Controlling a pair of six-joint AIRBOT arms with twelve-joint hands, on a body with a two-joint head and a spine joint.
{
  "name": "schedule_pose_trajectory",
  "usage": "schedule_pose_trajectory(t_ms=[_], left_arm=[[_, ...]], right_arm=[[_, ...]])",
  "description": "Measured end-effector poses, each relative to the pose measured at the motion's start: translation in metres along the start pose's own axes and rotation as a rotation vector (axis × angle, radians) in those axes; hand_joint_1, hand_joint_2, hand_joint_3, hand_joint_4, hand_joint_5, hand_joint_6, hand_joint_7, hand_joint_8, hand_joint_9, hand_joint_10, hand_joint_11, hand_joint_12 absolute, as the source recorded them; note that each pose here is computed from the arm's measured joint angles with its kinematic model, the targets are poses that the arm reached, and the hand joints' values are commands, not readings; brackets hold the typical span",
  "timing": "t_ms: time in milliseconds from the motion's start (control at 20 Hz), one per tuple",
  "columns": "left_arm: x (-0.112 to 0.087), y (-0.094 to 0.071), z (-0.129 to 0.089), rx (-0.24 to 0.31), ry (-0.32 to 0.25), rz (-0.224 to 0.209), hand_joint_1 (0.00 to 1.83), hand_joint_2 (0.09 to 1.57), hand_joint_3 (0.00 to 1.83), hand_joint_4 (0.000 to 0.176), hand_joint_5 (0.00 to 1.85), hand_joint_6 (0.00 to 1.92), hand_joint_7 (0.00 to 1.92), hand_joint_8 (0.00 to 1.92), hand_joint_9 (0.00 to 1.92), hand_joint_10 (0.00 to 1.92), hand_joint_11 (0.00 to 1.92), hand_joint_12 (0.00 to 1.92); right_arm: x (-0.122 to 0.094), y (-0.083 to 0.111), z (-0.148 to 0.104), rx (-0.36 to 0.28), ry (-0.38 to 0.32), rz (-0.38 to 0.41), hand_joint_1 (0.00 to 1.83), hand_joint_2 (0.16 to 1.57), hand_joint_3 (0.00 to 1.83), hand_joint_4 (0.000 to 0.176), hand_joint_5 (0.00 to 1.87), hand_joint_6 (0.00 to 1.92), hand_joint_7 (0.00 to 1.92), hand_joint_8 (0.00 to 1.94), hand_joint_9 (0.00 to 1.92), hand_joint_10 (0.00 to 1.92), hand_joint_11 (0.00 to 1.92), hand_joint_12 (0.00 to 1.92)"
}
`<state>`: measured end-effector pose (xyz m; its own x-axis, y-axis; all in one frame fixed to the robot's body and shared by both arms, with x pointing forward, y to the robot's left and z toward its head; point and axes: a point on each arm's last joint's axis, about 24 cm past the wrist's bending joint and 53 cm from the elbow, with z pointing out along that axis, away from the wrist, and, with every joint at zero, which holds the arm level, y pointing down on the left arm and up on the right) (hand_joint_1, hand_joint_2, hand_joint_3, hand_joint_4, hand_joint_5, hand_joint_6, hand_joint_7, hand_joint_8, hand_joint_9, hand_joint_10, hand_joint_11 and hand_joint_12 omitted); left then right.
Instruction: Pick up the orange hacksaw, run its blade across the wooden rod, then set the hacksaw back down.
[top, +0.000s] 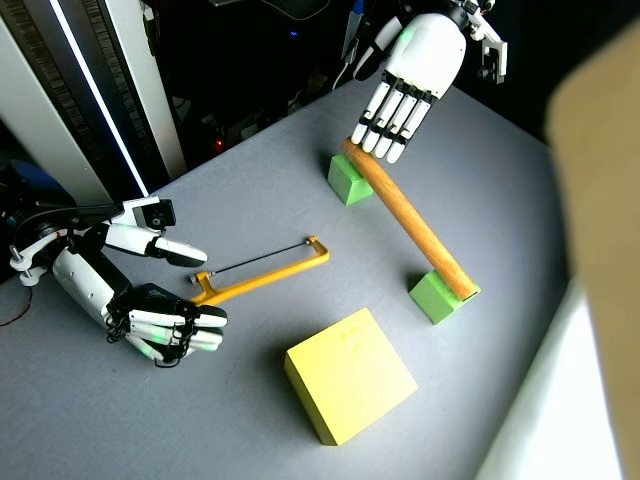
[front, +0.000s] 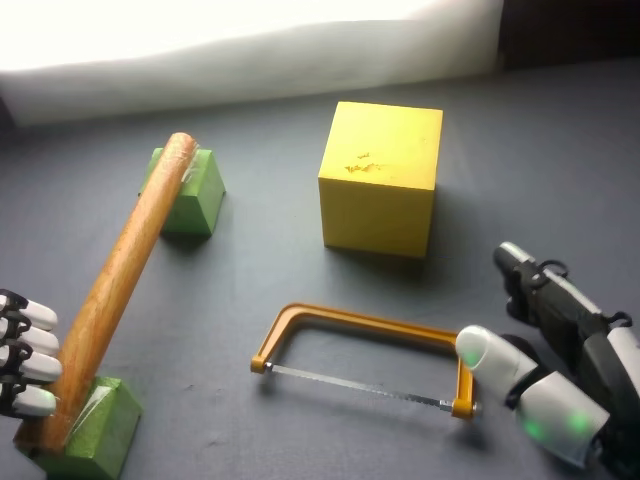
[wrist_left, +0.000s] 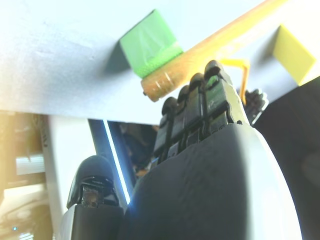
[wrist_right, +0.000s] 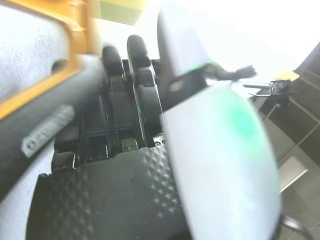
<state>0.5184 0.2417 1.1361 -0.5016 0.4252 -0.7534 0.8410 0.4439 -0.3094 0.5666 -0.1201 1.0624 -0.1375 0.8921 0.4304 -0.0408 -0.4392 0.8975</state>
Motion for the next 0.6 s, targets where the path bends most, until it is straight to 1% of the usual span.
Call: schedule_pose_trajectory(t_ms=[50, 150, 200, 250, 300, 350, 400, 450, 500, 550, 600], left_arm=[[-0.005, -0.001, 0.001, 0.002, -0.019, -0.006, 0.00, 1.26, 0.00, 0.000, 0.02, 0.01, 0.01, 0.00, 0.00, 0.00, 0.00, 0.00], [-0.024, -0.007, 0.002, 0.018, -0.094, -0.019, 0.00, 1.27, 0.00, 0.000, 0.03, 0.01, 0.01, 0.00, 0.00, 0.00, 0.00, 0.00], [-0.036, -0.008, 0.002, 0.021, -0.139, -0.032, 0.00, 1.27, 0.00, 0.000, 0.03, 0.01, 0.01, 0.00, 0.00, 0.00, 0.00, 0.00], [-0.046, -0.009, 0.002, 0.025, -0.177, -0.039, 0.00, 1.27, 0.00, 0.000, 0.02, 0.01, 0.01, 0.00, 0.00, 0.00, 0.00, 0.00], [-0.056, -0.010, 0.002, 0.027, -0.213, -0.042, 0.00, 1.27, 0.00, 0.000, 0.02, 0.00, 0.01, 0.00, 0.00, 0.00, 0.00, 0.00], [-0.062, -0.012, 0.002, 0.029, -0.235, -0.046, 0.00, 1.27, 0.00, 0.000, 0.02, 0.01, 0.01, 0.00, 0.00, 0.00, 0.00, 0.00], [-0.070, -0.014, 0.002, 0.038, -0.264, -0.053, 0.00, 1.26, 0.00, 0.000, 0.02, 0.00, 0.02, 0.00, 0.00, 0.00, 0.01, 0.01], [-0.075, -0.015, 0.001, 0.040, -0.283, -0.056, 0.00, 1.26, 0.00, 0.000, 0.03, 0.01, 0.02, 0.01, 0.00, 0.00, 0.02, 0.01], [-0.079, -0.014, 0.001, 0.036, -0.297, -0.054, 0.00, 1.26, 0.00, 0.000, 0.05, 0.02, 0.05, 0.02, 0.02, 0.01, 0.03, 0.02], [-0.086, -0.013, 0.003, 0.033, -0.317, -0.049, 0.00, 1.26, 0.00, 0.000, 0.06, 0.01, 0.06, 0.02, 0.02, 0.01, 0.03, 0.01], [-0.097, -0.013, 0.007, 0.038, -0.345, -0.038, 0.00, 1.26, 0.00, 0.000, 0.06, 0.02, 0.07, 0.02, 0.03, 0.01, 0.05, 0.03]], right_arm=[[-0.001, 0.005, 0.002, -0.012, 0.009, -0.010, 0.57, 0.96, 0.00, 0.000, 0.12, 0.00, 0.05, 0.00, 0.01, 0.00, 0.00, 0.42], [-0.003, 0.019, 0.007, -0.042, 0.027, -0.031, 0.55, 0.89, 0.00, 0.000, 0.07, 0.00, 0.01, 0.00, 0.00, 0.00, 0.00, 0.35], [-0.006, 0.025, 0.010, -0.055, 0.031, -0.043, 0.55, 0.89, 0.00, 0.000, 0.05, 0.01, 0.00, 0.00, 0.00, 0.00, 0.00, 0.20], [-0.007, 0.032, 0.012, -0.069, 0.038, -0.060, 0.46, 0.89, 0.00, 0.000, 0.03, 0.00, 0.00, 0.00, 0.00, 0.00, 0.00, 0.24], [-0.006, 0.041, 0.015, -0.086, 0.044, -0.085, 0.48, 0.88, 0.00, 0.000, 0.04, 0.01, 0.00, 0.00, 0.00, 0.00, 0.00, 0.24], [-0.004, 0.048, 0.018, -0.098, 0.052, -0.096, 0.49, 0.88, 0.00, 0.000, 0.04, 0.01, 0.00, 0.00, 0.00, 0.00, 0.00, 0.21], [0.005, 0.058, 0.022, -0.118, 0.090, -0.119, 0.50, 0.90, 0.00, 0.000, 0.04, 0.00, 0.01, 0.00, 0.00, 0.00, 0.00, 0.25], [0.019, 0.069, 0.027, -0.138, 0.149, -0.140, 0.52, 0.91, 0.00, 0.000, 0.07, 0.00, 0.04, 0.00, 0.02, 0.00, 0.00, 0.42], [0.029, 0.074, 0.031, -0.144, 0.191, -0.161, 0.49, 0.94, 0.00, 0.000, 0.12, 0.01, 0.11, 0.00, 0.11, 0.02, 0.00, 0.70], [0.038, 0.079, 0.036, -0.145, 0.233, -0.182, 0.49, 0.96, 0.01, 0.000, 0.18, 0.02, 0.16, 0.01, 0.17, 0.03, 0.00, 0.83], [0.055, 0.087, 0.042, -0.145, 0.304, -0.231, 0.46, 0.98, 0.00, 0.000, 0.27, 0.02, 0.26, 0.01, 0.27, 0.03, 0.00, 1.01]])
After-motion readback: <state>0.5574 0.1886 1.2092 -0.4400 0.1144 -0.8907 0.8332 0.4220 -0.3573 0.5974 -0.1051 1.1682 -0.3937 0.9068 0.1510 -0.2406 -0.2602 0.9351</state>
